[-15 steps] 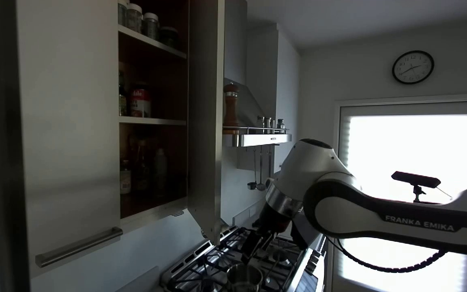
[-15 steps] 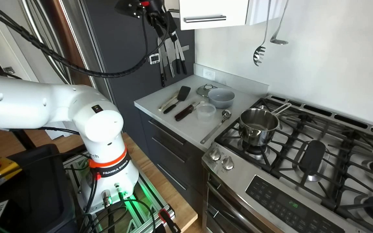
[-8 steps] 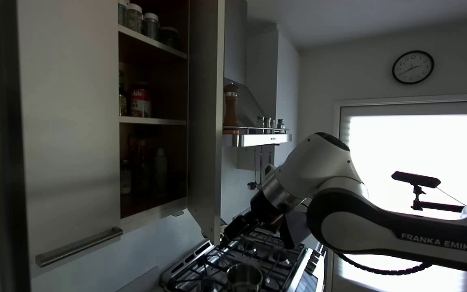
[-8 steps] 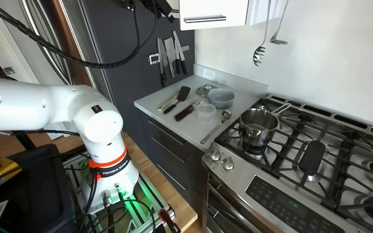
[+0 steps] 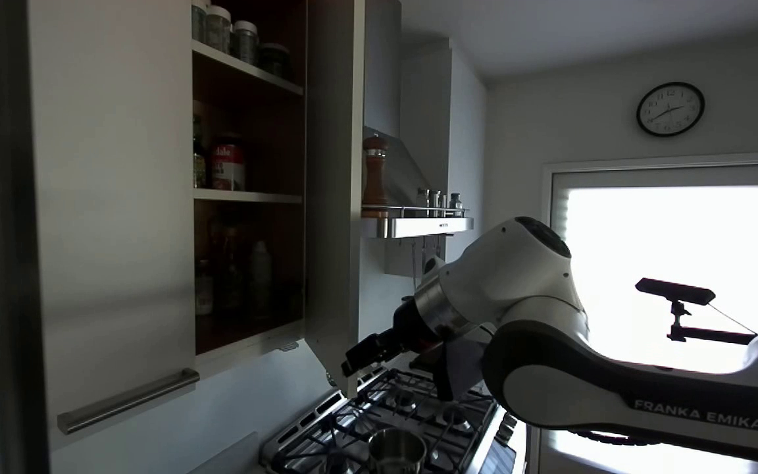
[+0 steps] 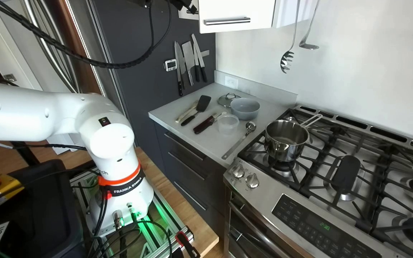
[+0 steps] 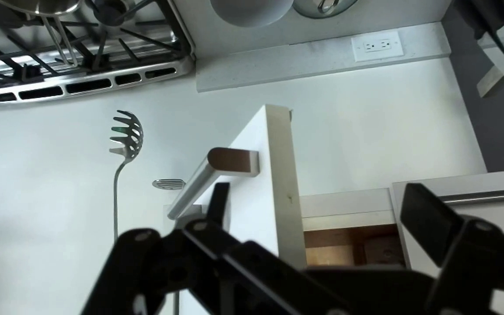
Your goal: Move the container from the counter to the bottom shelf of the cupboard then close the cupboard door
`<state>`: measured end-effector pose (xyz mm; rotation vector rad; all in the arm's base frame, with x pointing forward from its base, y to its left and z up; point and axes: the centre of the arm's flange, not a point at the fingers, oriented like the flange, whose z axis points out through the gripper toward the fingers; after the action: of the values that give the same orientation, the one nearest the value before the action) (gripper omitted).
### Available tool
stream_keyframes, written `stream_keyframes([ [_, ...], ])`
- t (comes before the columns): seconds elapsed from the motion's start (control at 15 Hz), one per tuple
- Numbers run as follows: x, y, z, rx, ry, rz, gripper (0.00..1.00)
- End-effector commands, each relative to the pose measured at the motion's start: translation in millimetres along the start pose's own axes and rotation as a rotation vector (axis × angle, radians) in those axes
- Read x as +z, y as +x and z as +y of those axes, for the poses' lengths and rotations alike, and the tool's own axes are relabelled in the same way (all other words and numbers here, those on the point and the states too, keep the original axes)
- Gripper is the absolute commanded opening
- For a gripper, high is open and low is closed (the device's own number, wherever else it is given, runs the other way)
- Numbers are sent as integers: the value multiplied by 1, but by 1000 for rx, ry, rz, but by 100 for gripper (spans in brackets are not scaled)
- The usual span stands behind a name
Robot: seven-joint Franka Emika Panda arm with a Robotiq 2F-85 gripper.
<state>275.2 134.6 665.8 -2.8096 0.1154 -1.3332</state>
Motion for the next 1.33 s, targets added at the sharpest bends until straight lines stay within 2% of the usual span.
stream_keyframes([
  [0.0, 2, 3, 2, 1, -23, 36, 100],
  [0.27, 1, 19, 5, -26, -16, 165, 100],
  [0.47, 3, 28, 9, -44, -27, 232, 100],
  [0.93, 21, 39, 29, -45, -90, 332, 100],
  [1.27, 20, 37, 52, -47, -225, 322, 100],
])
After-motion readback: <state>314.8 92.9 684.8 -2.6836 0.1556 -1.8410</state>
